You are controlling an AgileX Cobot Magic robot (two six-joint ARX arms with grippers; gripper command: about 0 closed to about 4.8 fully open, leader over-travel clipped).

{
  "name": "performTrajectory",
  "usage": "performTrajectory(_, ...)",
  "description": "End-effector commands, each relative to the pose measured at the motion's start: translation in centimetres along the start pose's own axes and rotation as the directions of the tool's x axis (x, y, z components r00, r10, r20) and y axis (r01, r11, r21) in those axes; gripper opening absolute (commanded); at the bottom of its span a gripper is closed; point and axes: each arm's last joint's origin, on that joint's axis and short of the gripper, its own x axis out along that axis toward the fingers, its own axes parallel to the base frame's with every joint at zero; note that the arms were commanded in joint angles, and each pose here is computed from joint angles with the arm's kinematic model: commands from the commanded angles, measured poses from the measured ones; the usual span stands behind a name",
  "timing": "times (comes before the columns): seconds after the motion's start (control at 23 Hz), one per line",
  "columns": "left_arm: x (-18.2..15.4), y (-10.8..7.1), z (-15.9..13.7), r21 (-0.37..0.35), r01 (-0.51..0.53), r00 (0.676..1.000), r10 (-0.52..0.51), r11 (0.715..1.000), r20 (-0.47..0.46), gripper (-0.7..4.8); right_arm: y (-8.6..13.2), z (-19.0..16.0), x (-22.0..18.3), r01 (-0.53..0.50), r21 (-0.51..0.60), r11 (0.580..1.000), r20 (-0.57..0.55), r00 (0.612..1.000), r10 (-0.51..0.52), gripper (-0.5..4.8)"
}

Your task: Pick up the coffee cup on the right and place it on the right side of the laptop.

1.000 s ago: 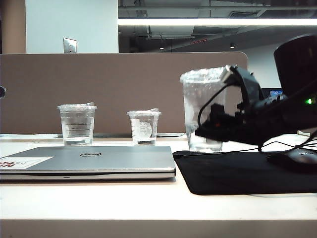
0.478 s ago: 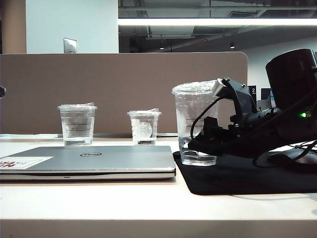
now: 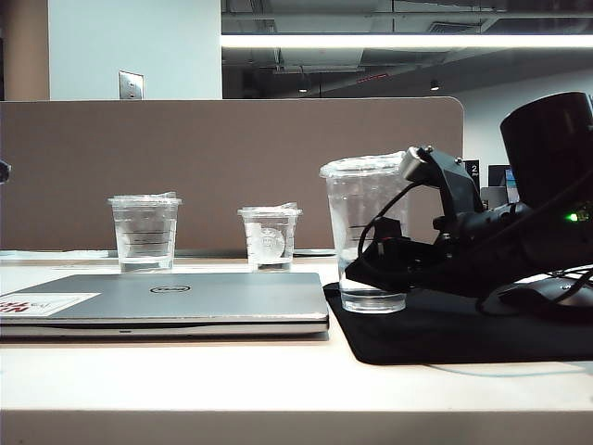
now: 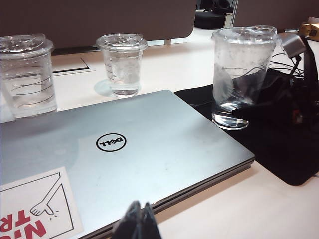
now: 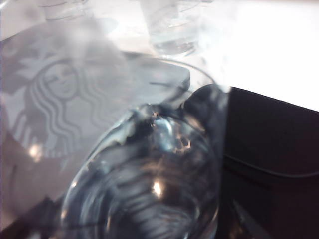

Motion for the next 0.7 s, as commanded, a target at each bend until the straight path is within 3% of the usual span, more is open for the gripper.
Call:
performTrajectory(0.04,0.0,0.0,0.2,0.003,-0.002,1.000,0.002,1.000,0.016,-0.05,0.3,0.0,-0.8,0.002,-0.006,1.000,0.019,1.000,-0.001,4.79)
performTrajectory(0.26,0.0,0.0,0.2,0.003,-0.002,1.000,0.002,1.000,0.016,-0.05,0.7,0.0,-2.7,0.035,-0.006,0.999,0.023,0.999,-0.035,4.79)
performTrajectory(0.57,0.0,0.0,0.2,0.002,-0.004,1.000,0.004,1.000,0.016,-0.05,2.1,1.5,-8.0,0.109,0.007,0.994,0.125,0.986,-0.109,4.79)
performTrajectory(0.65,0.0,0.0,0.2,0.002,-0.006,1.000,0.006,1.000,0.017,-0.05,2.5,1.7,-9.1,0.106,0.025,0.994,0.141,0.984,-0.108,4.42)
performTrajectory(0.7,0.0,0.1,0.2,0.002,-0.012,1.000,0.012,1.000,0.017,-0.05,2.7,1.7,-9.8,0.103,0.041,0.994,0.145,0.984,-0.108,3.97)
